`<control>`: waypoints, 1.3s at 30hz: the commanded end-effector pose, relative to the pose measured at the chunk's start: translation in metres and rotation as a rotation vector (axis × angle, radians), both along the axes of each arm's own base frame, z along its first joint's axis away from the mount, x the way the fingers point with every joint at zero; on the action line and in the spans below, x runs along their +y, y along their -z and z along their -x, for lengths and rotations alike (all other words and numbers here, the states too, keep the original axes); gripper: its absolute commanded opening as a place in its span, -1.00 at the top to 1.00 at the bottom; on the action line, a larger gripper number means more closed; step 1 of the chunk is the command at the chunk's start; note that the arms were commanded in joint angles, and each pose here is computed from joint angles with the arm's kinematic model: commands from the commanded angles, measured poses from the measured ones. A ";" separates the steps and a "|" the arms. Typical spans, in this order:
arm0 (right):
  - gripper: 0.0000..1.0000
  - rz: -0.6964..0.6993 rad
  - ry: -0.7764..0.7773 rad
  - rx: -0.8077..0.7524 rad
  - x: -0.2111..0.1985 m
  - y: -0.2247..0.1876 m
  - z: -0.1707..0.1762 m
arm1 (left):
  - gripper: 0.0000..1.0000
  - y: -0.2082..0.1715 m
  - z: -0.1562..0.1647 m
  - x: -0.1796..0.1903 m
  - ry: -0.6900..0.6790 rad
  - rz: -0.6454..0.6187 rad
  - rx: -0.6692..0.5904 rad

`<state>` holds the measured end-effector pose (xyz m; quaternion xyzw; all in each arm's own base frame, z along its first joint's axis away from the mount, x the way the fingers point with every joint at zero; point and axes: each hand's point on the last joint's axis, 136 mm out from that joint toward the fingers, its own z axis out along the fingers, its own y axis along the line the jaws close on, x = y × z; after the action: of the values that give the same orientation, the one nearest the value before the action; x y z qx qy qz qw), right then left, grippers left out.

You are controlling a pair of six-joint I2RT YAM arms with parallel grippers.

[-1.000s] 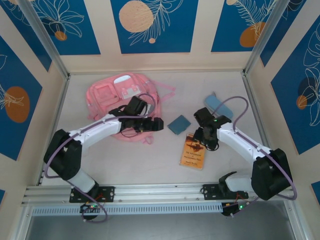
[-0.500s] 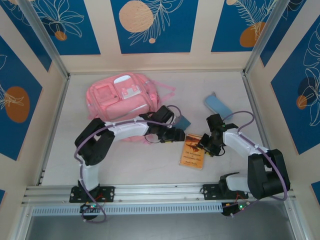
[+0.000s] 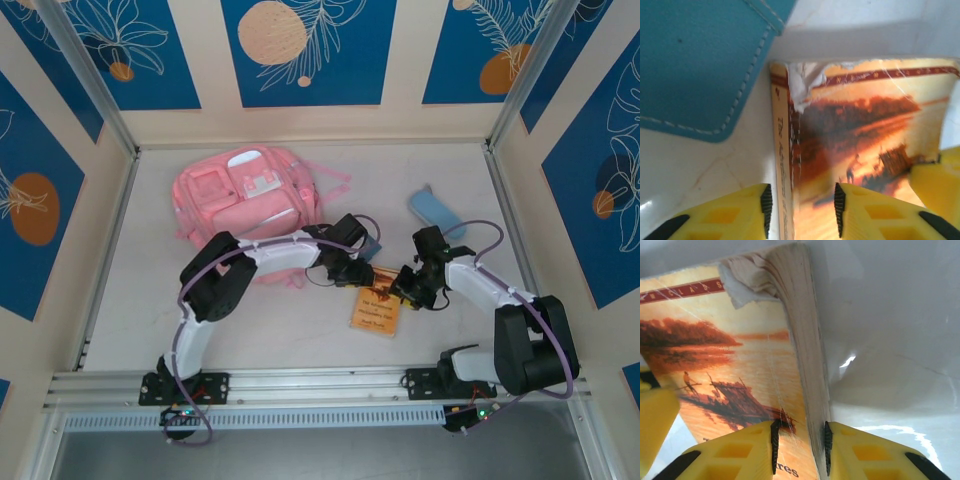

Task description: Pack the student bag

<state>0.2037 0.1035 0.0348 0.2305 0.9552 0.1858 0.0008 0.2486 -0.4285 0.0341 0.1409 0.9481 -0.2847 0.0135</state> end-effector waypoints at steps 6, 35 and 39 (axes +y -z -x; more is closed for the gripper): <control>0.51 -0.127 -0.064 -0.071 0.023 -0.034 -0.006 | 0.45 0.029 0.008 0.017 0.062 -0.173 -0.032; 1.00 -0.354 -0.306 -0.544 0.060 -0.140 -0.043 | -0.54 -0.131 -0.047 0.091 -0.141 0.232 -0.186; 1.00 -0.476 -0.361 -0.630 0.076 -0.179 -0.045 | -0.82 -0.143 -0.049 0.109 -0.155 0.357 -0.178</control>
<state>0.2441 0.1563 0.1568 0.0560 0.9103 0.3760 0.1638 0.3077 -0.3176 0.1723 0.0763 0.9079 -0.3782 0.1637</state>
